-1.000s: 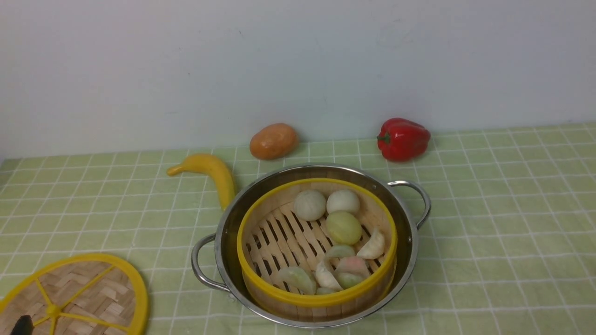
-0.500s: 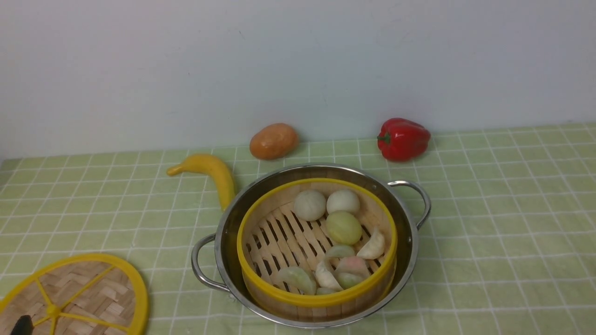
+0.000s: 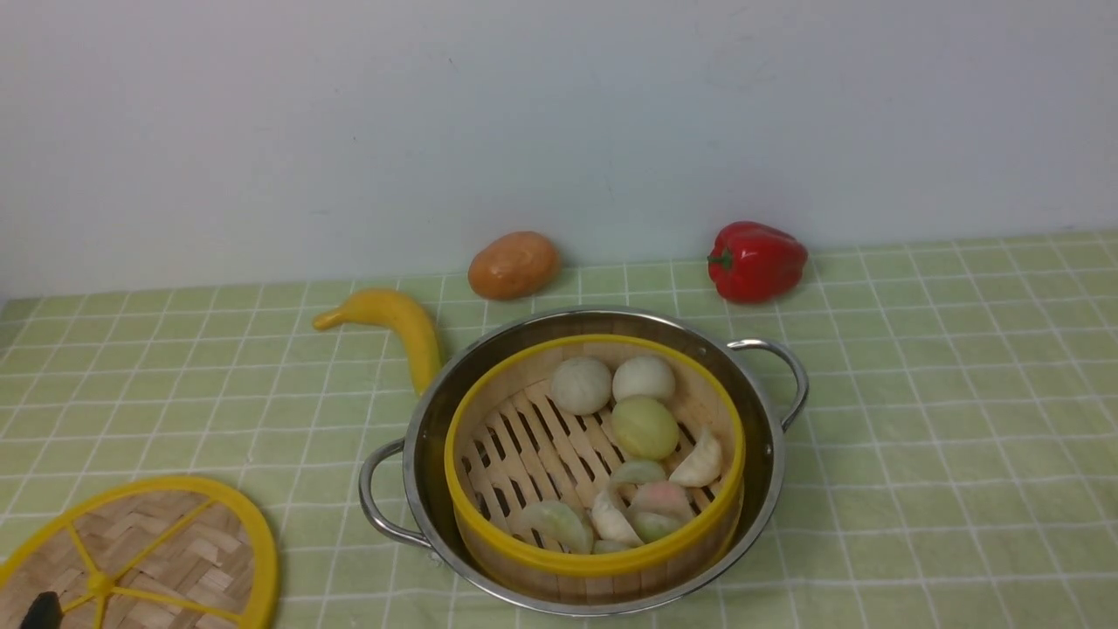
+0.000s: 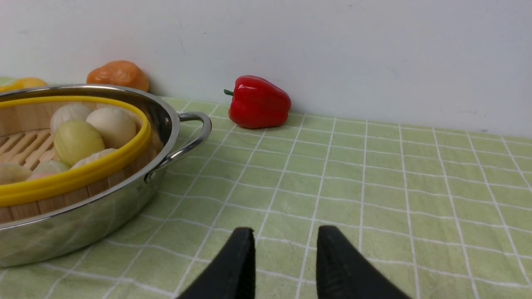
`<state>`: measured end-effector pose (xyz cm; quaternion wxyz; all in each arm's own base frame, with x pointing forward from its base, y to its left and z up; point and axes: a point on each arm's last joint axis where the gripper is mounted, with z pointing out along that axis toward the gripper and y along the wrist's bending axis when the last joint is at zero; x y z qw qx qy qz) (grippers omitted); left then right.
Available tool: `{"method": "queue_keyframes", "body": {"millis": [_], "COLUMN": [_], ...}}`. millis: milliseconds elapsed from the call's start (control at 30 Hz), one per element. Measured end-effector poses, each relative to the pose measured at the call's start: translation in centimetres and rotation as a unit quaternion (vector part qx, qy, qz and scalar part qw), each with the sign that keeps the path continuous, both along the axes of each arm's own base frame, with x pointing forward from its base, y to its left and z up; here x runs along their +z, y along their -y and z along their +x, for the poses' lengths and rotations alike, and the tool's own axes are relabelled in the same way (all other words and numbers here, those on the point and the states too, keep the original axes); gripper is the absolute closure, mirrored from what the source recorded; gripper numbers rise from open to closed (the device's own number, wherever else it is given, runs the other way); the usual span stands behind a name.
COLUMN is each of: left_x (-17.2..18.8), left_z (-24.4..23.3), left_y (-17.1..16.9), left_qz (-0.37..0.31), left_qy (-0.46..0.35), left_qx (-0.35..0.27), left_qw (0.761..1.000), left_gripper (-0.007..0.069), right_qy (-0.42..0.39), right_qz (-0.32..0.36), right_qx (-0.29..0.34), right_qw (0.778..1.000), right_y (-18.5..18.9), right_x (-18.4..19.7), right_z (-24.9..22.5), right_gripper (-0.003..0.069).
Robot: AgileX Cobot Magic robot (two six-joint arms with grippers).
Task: Place the steamer in the pot on the green tablecloth, and put the lid on the steamer.
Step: 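Grasp the bamboo steamer lid lying on the table by its centre knob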
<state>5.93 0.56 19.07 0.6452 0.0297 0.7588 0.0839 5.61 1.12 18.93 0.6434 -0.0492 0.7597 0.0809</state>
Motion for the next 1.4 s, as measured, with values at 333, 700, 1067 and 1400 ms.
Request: {"method": "queue_keyframes", "body": {"millis": [333, 700, 1067, 1400], "left_x": [0.0, 1.0, 3.4, 9.0], "left_z": [0.0, 0.1, -0.2, -0.8], "left_y": [0.0, 0.2, -0.6, 0.5], "left_qz": [0.0, -0.147, -0.273, -0.23], "left_qy": [0.0, 0.065, 0.214, 0.15], "left_qx": [0.0, 0.006, 0.022, -0.018], "left_qw": [1.0, 0.987, 0.938, 0.961], "left_gripper": [0.0382, 0.0382, 0.0382, 0.0382], "right_qy": [0.0, 0.0, 0.0, 0.0], "right_qz": [-0.003, 0.0, 0.0, 0.0], "right_qx": [0.0, 0.0, 0.0, 0.0], "right_qw": [1.0, 1.0, 1.0, 1.0], "right_y": [0.0, 0.0, 0.0, 0.0], "right_x": [0.0, 0.0, 0.0, 0.0], "right_z": [0.0, 0.0, 0.0, 0.0], "right_gripper": [0.0419, 0.0419, 0.0419, 0.0419]}}
